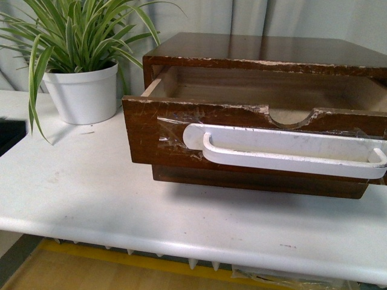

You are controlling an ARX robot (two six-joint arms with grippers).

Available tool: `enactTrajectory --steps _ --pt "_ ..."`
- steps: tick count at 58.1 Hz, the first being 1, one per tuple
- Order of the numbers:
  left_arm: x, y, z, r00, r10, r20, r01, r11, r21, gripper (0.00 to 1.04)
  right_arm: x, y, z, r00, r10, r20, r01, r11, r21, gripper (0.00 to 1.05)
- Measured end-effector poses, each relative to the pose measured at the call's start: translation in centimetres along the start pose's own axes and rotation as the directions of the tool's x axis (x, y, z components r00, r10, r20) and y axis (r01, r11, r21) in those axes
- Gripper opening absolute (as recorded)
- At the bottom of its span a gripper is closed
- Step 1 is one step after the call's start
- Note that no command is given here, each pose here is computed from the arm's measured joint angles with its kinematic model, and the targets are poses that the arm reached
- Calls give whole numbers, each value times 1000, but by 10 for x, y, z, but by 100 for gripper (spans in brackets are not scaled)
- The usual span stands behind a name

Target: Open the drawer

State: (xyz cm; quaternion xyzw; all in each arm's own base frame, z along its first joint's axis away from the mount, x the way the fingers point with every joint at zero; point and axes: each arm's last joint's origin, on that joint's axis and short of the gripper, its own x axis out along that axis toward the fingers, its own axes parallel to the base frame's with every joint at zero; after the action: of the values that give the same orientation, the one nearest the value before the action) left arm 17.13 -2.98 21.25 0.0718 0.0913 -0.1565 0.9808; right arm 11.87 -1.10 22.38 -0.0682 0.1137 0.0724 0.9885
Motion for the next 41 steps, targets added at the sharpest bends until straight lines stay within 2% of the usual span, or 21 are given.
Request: enactTrajectory --steps 7,18,28,32,35,41 --pt "-25 6 -15 998 61 -9 -62 994 -94 99 -17 2 -7 997 -67 46 64 996 56 96" --pt "-51 11 -39 973 227 -43 -231 953 -195 99 -18 4 -14 987 -133 85 121 984 134 96" --pt "-54 13 -42 967 253 -39 -255 938 -234 99 -18 4 -14 986 -137 95 122 981 152 95" --pt "-54 11 -43 959 285 6 -277 936 -217 94 -17 6 -16 968 -173 183 148 979 143 84" --pt "-53 9 -45 942 322 99 -298 933 -199 83 -16 11 -19 960 -193 204 165 976 144 75" --pt "-56 7 -44 934 319 157 -290 939 -186 65 -13 17 -26 965 -152 215 124 983 137 55"
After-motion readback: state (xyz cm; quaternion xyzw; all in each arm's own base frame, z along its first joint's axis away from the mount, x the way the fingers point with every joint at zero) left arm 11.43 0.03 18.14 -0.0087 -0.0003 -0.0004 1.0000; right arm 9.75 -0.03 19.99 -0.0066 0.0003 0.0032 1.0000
